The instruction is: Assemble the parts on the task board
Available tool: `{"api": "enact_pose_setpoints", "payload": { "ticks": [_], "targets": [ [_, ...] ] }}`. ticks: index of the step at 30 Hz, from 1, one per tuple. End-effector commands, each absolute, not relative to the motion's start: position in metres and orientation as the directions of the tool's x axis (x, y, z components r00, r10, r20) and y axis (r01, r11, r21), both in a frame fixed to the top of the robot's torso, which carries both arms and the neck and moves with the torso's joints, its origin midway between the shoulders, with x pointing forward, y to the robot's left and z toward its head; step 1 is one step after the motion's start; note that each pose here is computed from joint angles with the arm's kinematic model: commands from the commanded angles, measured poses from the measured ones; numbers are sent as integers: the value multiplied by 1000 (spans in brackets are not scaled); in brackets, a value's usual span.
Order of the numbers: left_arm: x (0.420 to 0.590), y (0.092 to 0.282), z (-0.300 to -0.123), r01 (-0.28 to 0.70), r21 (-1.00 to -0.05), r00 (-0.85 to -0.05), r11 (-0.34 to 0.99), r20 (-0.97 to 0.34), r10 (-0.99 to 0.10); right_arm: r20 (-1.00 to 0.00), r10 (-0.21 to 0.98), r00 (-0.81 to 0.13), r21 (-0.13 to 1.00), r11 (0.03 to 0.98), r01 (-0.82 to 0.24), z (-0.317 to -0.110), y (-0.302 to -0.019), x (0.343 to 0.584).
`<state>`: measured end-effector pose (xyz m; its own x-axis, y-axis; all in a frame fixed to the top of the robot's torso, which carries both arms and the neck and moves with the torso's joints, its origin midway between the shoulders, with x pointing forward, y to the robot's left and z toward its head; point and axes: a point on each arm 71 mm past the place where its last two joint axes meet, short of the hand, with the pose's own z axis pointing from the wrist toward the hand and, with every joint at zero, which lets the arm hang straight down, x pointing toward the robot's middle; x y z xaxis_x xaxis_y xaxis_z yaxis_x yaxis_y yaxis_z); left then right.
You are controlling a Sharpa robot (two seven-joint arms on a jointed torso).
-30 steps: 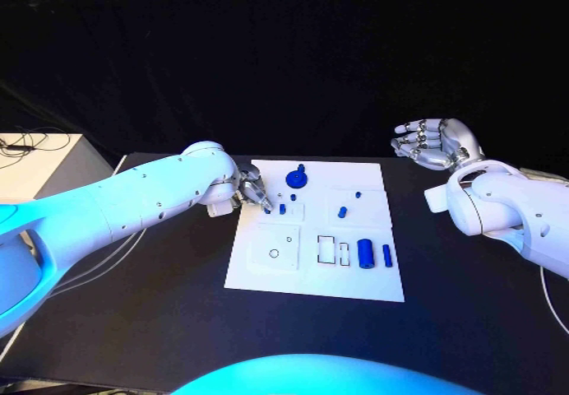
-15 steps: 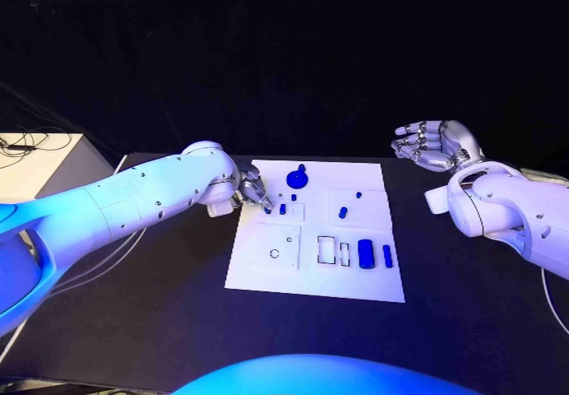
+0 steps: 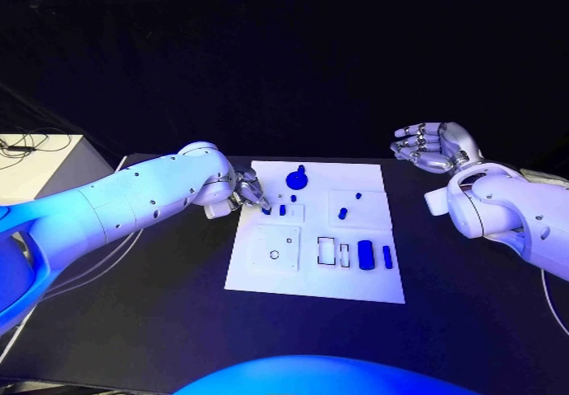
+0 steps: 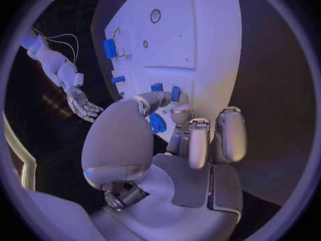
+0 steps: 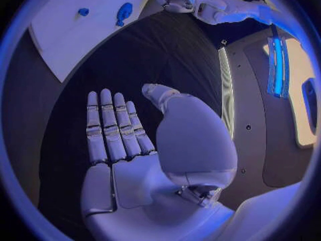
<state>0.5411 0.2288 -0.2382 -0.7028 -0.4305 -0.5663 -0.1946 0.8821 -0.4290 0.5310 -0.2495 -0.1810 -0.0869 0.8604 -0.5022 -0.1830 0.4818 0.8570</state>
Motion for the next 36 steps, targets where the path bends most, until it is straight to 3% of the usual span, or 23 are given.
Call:
{"api": "enact_pose_setpoints", "payload": {
  "ticks": [1,23,36],
  "targets": [
    [538,226,-240,-197,-430,-725,881,-541,-426,-502,859,-102,857,479,-188,-181,-249,531],
    [548,220,-216,-145,-412,-735,900,-564,-377,-502,859,-102,858,479,-188,-182,-248,531],
    [554,218,-214,-113,-350,-765,930,-567,-306,-502,859,-100,857,479,-187,-181,-248,531]
  ]
}}
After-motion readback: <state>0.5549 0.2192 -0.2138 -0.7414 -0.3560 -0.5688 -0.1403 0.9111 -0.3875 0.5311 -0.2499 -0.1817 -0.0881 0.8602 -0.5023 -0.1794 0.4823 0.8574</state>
